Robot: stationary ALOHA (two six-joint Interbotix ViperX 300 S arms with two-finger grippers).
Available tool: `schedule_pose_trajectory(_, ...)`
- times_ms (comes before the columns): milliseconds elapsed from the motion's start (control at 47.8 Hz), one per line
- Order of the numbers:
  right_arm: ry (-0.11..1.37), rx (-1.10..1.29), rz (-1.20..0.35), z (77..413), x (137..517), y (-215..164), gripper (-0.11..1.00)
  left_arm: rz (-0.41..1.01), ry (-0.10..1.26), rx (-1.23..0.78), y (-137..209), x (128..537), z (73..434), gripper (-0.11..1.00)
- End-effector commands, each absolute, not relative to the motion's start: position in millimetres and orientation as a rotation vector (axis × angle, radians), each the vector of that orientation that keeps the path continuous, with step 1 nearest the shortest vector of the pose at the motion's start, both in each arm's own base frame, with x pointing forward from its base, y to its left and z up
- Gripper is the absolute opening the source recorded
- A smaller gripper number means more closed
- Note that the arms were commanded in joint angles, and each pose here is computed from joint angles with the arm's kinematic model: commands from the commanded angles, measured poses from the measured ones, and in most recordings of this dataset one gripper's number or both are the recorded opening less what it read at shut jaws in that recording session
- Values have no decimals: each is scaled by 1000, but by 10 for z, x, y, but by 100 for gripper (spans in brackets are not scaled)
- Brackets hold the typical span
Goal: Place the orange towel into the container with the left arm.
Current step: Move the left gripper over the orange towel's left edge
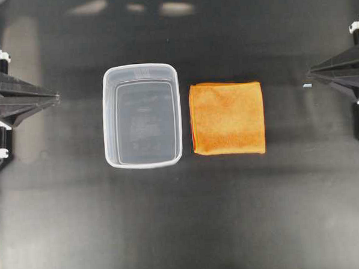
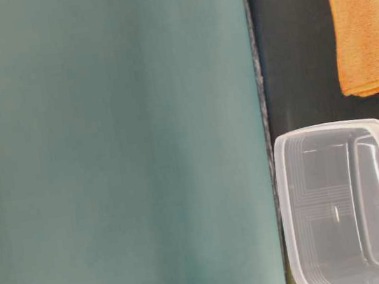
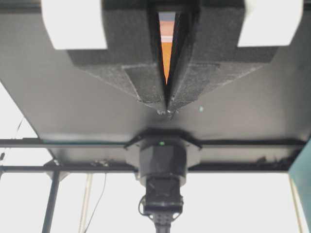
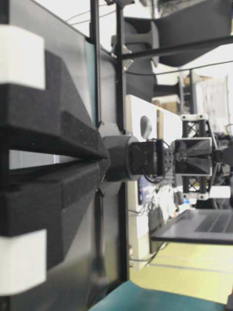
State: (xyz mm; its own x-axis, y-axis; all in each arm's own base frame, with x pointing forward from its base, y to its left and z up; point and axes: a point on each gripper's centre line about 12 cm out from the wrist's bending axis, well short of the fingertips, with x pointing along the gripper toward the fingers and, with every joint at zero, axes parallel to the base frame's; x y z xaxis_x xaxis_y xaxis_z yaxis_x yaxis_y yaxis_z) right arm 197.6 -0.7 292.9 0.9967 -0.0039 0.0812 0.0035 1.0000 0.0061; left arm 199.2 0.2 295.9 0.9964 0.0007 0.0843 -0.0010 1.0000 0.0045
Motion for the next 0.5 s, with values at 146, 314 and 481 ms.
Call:
schedule_pose_trajectory(146,-72,65,-1,2959,1985,-2,-1,-2,45,-8,3,2277,3082,0)
schedule_pose_trajectory(314,-29,121,-1,2893,1987,-1,-1,10,163,4,26,2541,3164,0)
schedule_pose_trajectory(481,56,162,-11,2760,1969,-10,-1,26,275,11,72,2869,3257,0)
